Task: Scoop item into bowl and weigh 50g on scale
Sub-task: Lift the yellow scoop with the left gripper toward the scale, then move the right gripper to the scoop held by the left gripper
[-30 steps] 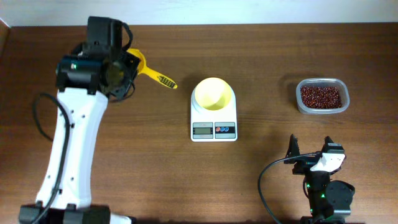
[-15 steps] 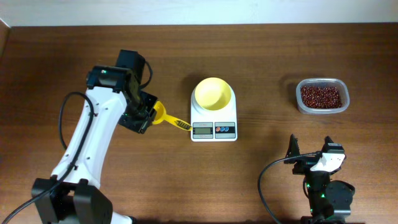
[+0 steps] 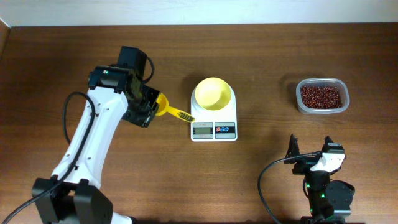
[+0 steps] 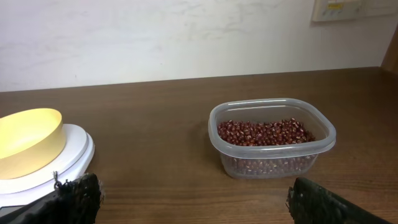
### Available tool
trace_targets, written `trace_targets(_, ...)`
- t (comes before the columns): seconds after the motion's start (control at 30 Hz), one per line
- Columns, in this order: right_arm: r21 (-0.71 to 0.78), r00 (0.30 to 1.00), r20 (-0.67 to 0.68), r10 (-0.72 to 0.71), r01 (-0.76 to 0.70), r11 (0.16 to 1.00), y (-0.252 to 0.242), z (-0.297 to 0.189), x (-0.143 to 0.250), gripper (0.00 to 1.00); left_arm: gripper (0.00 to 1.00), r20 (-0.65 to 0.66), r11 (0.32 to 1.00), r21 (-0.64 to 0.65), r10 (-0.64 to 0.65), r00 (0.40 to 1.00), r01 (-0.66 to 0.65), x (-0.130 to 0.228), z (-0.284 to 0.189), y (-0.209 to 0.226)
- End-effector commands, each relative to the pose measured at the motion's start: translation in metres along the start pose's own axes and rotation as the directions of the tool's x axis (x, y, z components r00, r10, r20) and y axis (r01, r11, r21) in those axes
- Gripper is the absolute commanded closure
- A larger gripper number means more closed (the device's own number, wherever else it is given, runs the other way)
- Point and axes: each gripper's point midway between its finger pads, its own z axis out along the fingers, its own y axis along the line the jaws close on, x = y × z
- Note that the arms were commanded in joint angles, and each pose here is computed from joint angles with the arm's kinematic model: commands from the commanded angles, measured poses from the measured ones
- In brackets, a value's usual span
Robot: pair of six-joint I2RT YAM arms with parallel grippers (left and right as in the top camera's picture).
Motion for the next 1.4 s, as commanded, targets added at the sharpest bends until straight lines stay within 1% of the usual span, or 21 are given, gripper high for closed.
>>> trace_targets(0.0,0.0,1.0,-0.008,-0.001,0.001,1.0,0.0,0.001,0.004,0.01,1.0,0.012,0.999,0.037,0.003,1.0,-0.003,-0.003,0.001,-0.009)
trace_targets(0.13,-0.002,1.0,-0.006,0.007,-0.007,1.0,0.001,0.001,0.004,0.01,1.0,0.026,0.997,0.082,0.008,1.0,-0.01,-0.006,0.0,-0.02)
trace_targets(0.23,-0.049,1.0,-0.007,0.015,-0.015,0.999,0.009,0.0,0.003,0.01,1.0,0.029,0.996,0.092,0.009,1.0,-0.012,-0.007,0.0,-0.022)
trace_targets(0.37,-0.212,1.0,0.008,0.014,-0.013,0.977,0.037,-0.003,-0.002,0.01,1.0,0.029,0.996,0.092,0.009,1.0,-0.011,-0.007,0.0,-0.022)
trace_targets(0.4,-0.247,0.998,0.022,0.06,-0.053,0.967,0.043,-0.005,-0.008,0.01,1.0,0.029,0.996,0.092,0.009,1.0,-0.011,-0.007,0.0,-0.022)
trace_targets(0.43,-0.276,0.99,0.029,0.141,-0.127,0.953,0.047,-0.007,-0.016,0.01,1.0,0.029,0.996,0.092,0.008,1.0,-0.011,-0.007,0.0,-0.022)
trace_targets(0.47,-0.294,0.968,0.022,0.251,-0.233,0.927,0.049,-0.008,-0.023,0.01,1.0,0.028,0.996,0.092,0.002,1.0,-0.004,-0.007,0.0,-0.022)
trace_targets(0.5,-0.309,0.909,-0.02,0.417,-0.402,0.862,0.051,-0.009,-0.027,0.01,1.0,0.027,0.996,0.094,-0.006,1.0,0.003,-0.007,0.0,-0.023)
trace_targets(0.53,-0.303,0.843,-0.075,0.533,-0.529,0.793,0.052,-0.009,-0.025,0.01,1.0,0.028,0.995,0.095,-0.006,1.0,0.003,-0.007,0.0,-0.023)
trace_targets(0.6,-0.312,0.77,-0.139,0.623,-0.631,0.71,0.058,-0.01,-0.024,0.01,1.0,0.028,0.995,0.095,-0.006,1.0,0.003,-0.007,0.0,-0.023)
trace_targets(0.63,-0.313,0.769,-0.138,0.624,-0.632,0.709,0.058,-0.01,-0.024,0.01,1.0,0.028,0.995,0.095,-0.006,1.0,0.003,-0.007,0.0,-0.023)
trace_targets(0.67,-0.323,0.752,-0.141,0.644,-0.649,0.688,0.059,-0.011,-0.028,0.01,1.0,0.028,0.995,0.095,-0.006,1.0,0.003,-0.007,0.0,-0.023)
trace_targets(0.73,-0.329,0.698,-0.165,0.696,-0.705,0.628,0.061,-0.013,-0.031,0.02,1.0,0.027,0.996,0.095,-0.006,1.0,0.003,-0.007,0.0,-0.023)
trace_targets(0.8,-0.341,0.692,-0.153,0.706,-0.707,0.619,0.061,-0.013,-0.036,0.01,1.0,0.027,0.996,0.095,-0.006,1.0,0.003,-0.007,0.0,-0.023)
trace_targets(0.83,-0.358,0.709,-0.134,0.692,-0.686,0.633,0.061,-0.014,-0.041,0.01,1.0,0.028,0.995,0.095,-0.006,1.0,0.003,-0.007,0.0,-0.023)
trace_targets(0.9,-0.376,0.776,-0.078,0.626,-0.604,0.702,0.06,-0.014,-0.045,0.0,1.0,0.028,0.995,0.097,-0.006,1.0,0.003,-0.007,0.0,-0.023)
trace_targets(0.93,-0.376,0.786,-0.074,0.614,-0.592,0.712,0.06,-0.014,-0.044,0.0,1.0,0.029,0.995,0.099,-0.005,1.0,0.002,-0.007,0.0,-0.024)
trace_targets(1.1,-0.365,0.784,-0.094,0.613,-0.6,0.712,0.062,-0.012,-0.054,0.03,1.0,0.029,0.995,0.1,-0.005,1.0,0.002,-0.007,-0.001,-0.024)
trace_targets(1.2,-0.347,0.782,-0.167,0.601,-0.617,0.706,0.069,-0.005,-0.06,0.03,1.0,0.03,0.995,0.103,-0.005,1.0,0.002,-0.007,-0.001,-0.025)
trace_targets(1.33,-0.323,0.752,-0.326,0.573,-0.658,0.68,0.084,0.012,-0.056,0.03,1.0,0.029,0.995,0.103,-0.01,1.0,0.007,-0.007,-0.001,-0.025)
trace_targets(1.37,-0.327,0.741,-0.368,0.562,-0.669,0.667,0.09,0.015,-0.057,0.02,1.0,0.027,0.994,0.103,-0.035,0.999,0.032,-0.007,0.0,-0.025)
